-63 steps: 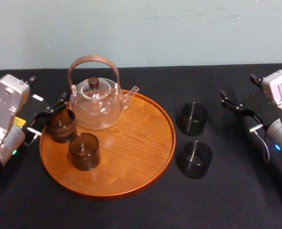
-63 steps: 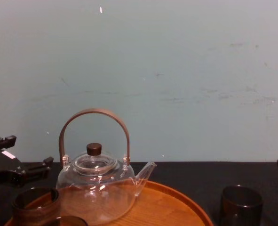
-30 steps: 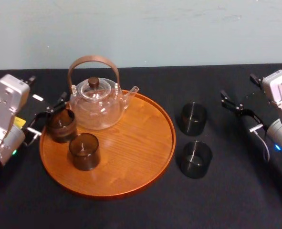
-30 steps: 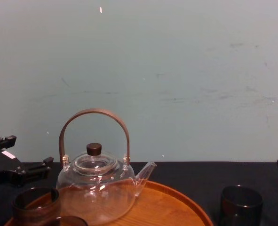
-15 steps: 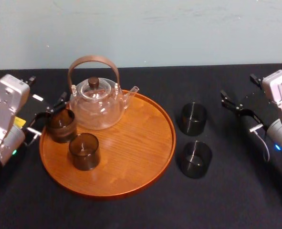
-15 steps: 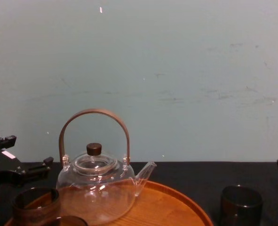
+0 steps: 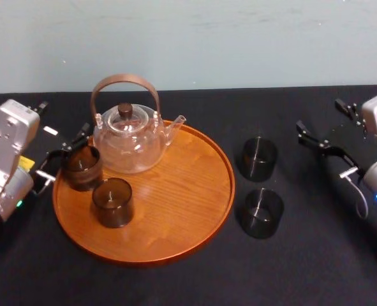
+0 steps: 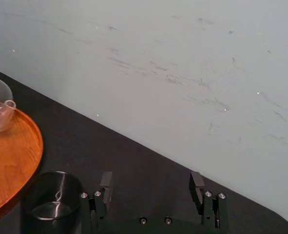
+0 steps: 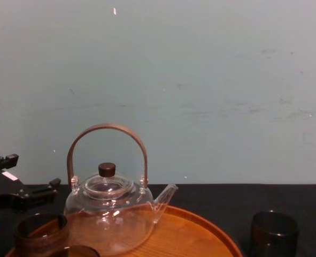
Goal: Pick up the glass from the table and place it on the tray.
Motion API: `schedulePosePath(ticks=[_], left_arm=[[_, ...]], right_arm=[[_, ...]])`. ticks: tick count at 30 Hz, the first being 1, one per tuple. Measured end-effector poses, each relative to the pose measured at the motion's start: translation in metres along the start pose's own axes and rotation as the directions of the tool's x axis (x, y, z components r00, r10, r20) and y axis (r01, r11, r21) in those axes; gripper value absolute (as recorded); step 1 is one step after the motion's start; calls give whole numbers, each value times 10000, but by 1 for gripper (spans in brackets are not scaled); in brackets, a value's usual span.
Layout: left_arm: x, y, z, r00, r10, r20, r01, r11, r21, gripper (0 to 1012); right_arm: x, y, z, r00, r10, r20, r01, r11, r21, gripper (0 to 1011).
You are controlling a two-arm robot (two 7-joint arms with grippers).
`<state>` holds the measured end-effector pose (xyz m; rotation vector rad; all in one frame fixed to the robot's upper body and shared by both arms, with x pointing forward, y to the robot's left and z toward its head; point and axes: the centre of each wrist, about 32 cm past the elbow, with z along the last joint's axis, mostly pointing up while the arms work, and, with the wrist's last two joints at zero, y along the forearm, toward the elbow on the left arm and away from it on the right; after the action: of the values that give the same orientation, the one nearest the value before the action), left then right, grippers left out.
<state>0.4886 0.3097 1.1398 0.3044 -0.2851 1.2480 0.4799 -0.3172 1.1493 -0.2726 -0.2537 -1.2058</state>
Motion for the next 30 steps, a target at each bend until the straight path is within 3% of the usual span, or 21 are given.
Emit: schedulePosePath(ticks=[10, 17, 30], left_arm=[[0, 0, 0, 10000, 0, 0, 0, 10000, 1, 1001], [0, 0, 0, 10000, 0, 0, 0, 10000, 1, 1001], [0, 0, 0, 10000, -1, -1, 1, 10000, 0, 1001]], right_arm=[[39, -275, 71, 9951, 820, -549, -827, 9965, -90, 1002], [42, -519, 105, 9812, 1633, -1033, -1662, 9859, -205, 1003], [63, -835, 91, 9295, 3449, -1306, -3518, 9355, -329, 1002]])
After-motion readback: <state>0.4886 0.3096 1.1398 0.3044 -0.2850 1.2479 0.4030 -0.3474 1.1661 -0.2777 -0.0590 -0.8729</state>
